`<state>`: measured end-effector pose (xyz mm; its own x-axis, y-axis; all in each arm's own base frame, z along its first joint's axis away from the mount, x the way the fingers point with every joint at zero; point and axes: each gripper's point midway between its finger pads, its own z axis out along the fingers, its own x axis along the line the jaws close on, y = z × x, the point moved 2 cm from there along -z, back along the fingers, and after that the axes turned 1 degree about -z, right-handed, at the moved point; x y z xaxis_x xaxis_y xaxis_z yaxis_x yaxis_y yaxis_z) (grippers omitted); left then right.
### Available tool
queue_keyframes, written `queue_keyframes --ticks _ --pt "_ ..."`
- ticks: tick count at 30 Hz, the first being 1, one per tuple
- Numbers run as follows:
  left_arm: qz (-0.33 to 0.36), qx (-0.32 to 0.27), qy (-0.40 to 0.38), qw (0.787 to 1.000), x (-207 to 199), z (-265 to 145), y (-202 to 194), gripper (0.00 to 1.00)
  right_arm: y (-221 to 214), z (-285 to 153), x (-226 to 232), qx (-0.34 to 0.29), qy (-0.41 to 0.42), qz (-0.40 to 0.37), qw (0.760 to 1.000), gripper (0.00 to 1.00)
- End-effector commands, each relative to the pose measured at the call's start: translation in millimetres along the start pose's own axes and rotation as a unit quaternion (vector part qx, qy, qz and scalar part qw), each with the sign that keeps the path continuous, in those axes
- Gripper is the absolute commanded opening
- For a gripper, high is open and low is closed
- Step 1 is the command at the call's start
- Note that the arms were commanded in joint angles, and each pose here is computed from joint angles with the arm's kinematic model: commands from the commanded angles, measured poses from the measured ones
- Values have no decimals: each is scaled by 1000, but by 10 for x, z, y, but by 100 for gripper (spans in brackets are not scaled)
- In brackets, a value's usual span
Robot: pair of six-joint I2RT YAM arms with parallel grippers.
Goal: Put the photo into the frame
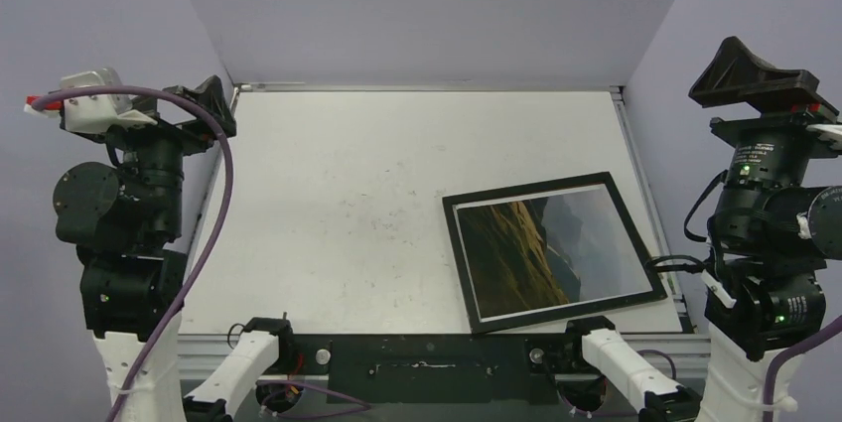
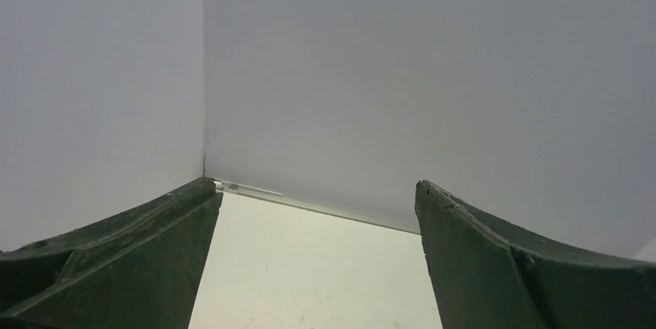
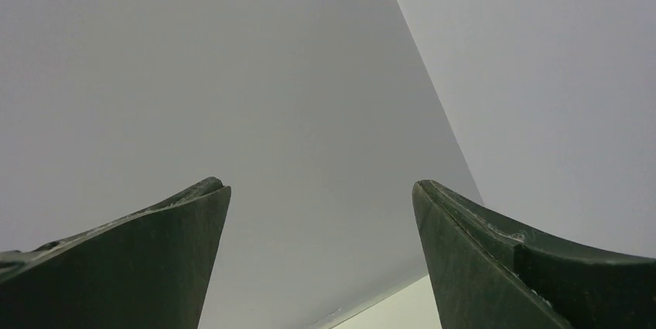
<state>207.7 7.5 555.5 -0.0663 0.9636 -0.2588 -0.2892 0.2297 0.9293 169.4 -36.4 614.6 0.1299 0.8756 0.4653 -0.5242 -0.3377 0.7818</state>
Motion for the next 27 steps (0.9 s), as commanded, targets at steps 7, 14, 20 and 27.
queue_keyframes --ticks 7,14,20,27 --pt "-29 54 15 998 157 257 -1218 97 -1053 278 -62 154 -48 -16 987 92" --pt "-30 223 51 973 328 292 -2517 97 -2242 309 -224 302 -79 -41 949 92" --pt "-47 284 67 955 450 67 -3137 97 -3081 145 -541 427 -136 -96 889 90" --pt "-48 319 100 941 573 -83 -3360 97 -3978 -131 -797 536 -202 -80 816 92"
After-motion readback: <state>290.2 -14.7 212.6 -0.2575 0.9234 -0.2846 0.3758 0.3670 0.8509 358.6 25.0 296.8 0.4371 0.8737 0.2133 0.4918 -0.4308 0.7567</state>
